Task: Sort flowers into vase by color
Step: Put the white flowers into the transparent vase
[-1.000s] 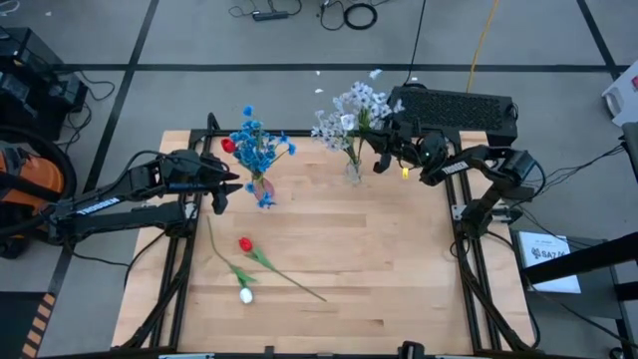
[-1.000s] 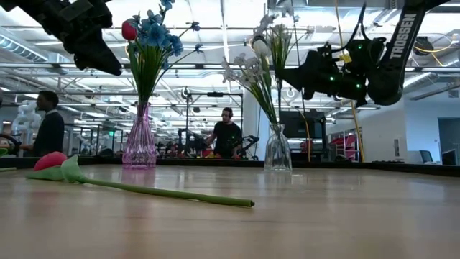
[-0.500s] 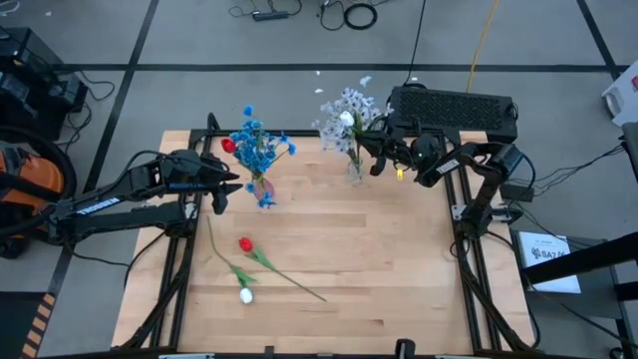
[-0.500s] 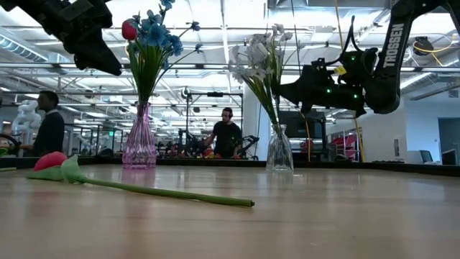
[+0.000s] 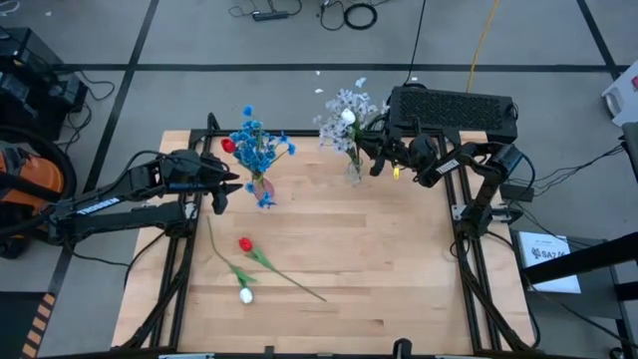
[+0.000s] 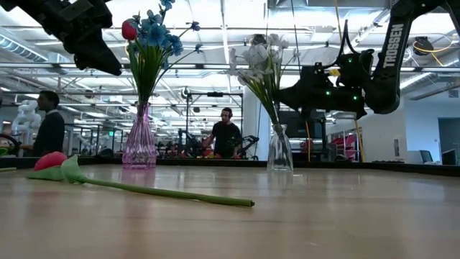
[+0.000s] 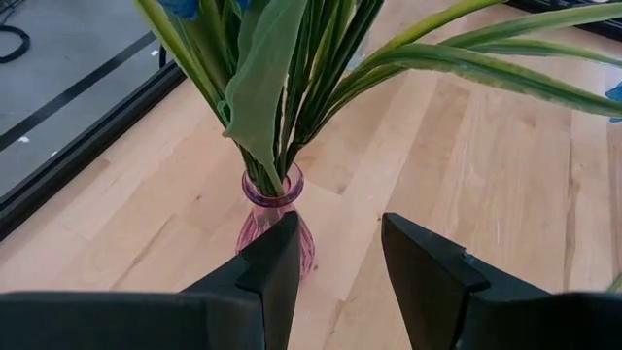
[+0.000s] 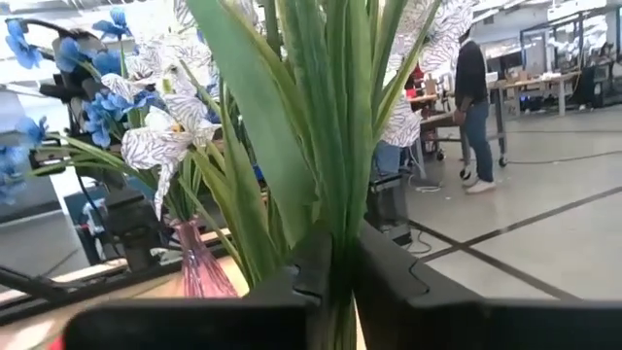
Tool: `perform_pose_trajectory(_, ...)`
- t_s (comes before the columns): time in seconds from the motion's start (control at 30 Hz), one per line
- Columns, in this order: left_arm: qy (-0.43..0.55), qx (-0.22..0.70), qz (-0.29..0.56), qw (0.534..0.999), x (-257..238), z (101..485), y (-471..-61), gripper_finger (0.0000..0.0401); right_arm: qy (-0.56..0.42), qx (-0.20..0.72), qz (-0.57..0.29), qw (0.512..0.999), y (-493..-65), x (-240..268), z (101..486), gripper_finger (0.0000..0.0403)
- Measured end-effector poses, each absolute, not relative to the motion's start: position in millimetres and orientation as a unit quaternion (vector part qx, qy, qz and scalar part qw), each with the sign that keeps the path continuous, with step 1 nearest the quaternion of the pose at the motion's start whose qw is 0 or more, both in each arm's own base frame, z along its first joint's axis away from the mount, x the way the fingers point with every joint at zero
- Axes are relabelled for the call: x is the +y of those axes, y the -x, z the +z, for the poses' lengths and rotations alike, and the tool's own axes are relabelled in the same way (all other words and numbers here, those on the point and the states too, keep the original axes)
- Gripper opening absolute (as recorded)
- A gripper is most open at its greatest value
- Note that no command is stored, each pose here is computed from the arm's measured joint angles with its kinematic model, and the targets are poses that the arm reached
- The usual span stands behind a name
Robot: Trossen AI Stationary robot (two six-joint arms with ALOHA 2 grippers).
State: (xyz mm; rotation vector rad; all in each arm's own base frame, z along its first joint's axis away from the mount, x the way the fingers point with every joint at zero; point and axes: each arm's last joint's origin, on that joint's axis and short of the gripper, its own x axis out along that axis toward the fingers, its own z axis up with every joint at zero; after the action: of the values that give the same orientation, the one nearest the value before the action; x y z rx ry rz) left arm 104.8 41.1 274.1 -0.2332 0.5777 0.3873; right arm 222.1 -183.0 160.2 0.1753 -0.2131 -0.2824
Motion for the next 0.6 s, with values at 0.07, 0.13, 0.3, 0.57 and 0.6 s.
perform_pose_trajectory(0.07,0.114,0.282,0.190,0.933,41,274,-105,0.0152,-0.096,-0.107,-0.138,0.980,-222,-183,160,0.0042)
perform_pose_trajectory(0.13,0.114,0.282,0.190,0.933,41,274,-105,0.0152,-0.096,-0.106,-0.136,0.980,-223,-181,160,0.0055)
perform_pose_trajectory(0.3,0.114,0.282,0.190,0.933,41,274,-105,0.0152,-0.095,-0.103,-0.131,0.981,-225,-179,160,0.0095)
perform_pose_trajectory(0.57,0.113,0.282,0.191,0.933,41,274,-105,0.0152,-0.074,-0.056,-0.142,0.986,-222,-177,169,0.0161)
perform_pose_trajectory(0.6,0.113,0.282,0.192,0.933,41,274,-105,0.0152,-0.066,-0.051,-0.143,0.986,-221,-176,173,0.0167)
